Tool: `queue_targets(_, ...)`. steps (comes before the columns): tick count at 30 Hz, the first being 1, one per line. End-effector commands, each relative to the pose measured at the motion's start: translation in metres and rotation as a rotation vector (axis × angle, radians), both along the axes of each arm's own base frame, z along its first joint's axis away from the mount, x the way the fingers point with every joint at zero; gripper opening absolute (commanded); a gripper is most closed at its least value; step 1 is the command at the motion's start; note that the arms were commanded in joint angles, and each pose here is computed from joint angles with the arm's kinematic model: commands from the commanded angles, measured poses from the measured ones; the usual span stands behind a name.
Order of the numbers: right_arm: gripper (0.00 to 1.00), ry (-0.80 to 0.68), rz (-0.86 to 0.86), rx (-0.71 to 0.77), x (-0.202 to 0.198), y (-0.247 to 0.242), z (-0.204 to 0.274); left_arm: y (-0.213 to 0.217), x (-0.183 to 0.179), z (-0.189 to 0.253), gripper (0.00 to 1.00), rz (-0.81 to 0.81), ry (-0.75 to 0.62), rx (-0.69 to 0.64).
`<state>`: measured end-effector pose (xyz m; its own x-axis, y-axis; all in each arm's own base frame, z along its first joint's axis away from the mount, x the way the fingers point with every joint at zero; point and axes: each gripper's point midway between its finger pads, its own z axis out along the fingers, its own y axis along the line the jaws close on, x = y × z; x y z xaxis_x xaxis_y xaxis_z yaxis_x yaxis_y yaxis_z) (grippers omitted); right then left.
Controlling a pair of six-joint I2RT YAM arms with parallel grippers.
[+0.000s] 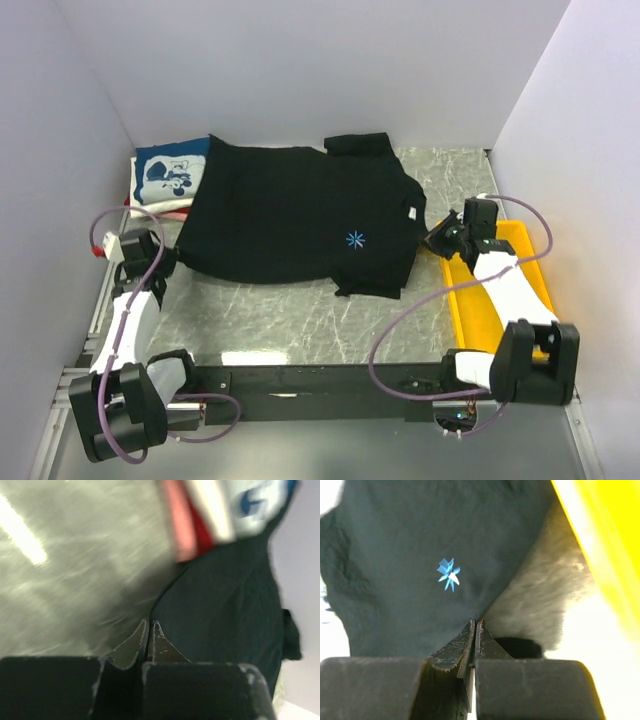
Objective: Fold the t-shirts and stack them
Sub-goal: Flatten the tshirt out
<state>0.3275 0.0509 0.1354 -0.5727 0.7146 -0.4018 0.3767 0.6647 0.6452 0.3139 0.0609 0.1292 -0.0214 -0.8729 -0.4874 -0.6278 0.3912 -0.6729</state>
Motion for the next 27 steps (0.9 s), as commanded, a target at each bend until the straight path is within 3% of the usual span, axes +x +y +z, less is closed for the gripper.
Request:
queue_targets(1, 0.0, 0.043, 0.041, -0.086, 0.008, -0.01, -0.022, 0.007, -0.001, 0.002, 0.01, 0.073, -0.064, -0.018)
queue_targets(2, 0.02, 0.065, 0.059, -0.093, 0.006, -0.009, -0.029, 0.005, -0.002, -0.002, 0.01, 0.073, -0.055, -0.027)
queue_targets(3, 0.14, 0.082, 0.058, -0.099, 0.006, -0.011, -0.034, 0.005, -0.005, -0.009, 0.01, 0.074, -0.046, -0.027)
queue_targets(6, 0.36, 0.107, 0.045, -0.097, 0.002, -0.012, -0.041, 0.006, -0.008, -0.01, 0.01, 0.071, -0.05, -0.011)
queue_targets(9, 0.43, 0.097, 0.038, -0.124, -0.004, -0.009, -0.035, 0.005, -0.009, -0.007, 0.01, 0.063, -0.058, -0.006)
queue_targets(15, 0.41, 0.054, 0.029, -0.226, -0.039, 0.013, -0.024, 0.001, -0.008, 0.002, 0.01, 0.046, -0.079, -0.004)
queue_targets(22, 0.32, 0.077, 0.059, -0.174, -0.093, 0.043, -0.072, 0.001, -0.011, 0.005, 0.01, 0.046, -0.079, 0.005)
queue_targets(27, 0.29, 0.096, 0.066, -0.162, -0.104, 0.046, -0.093, -0.002, -0.008, 0.007, 0.01, 0.033, -0.089, -0.007)
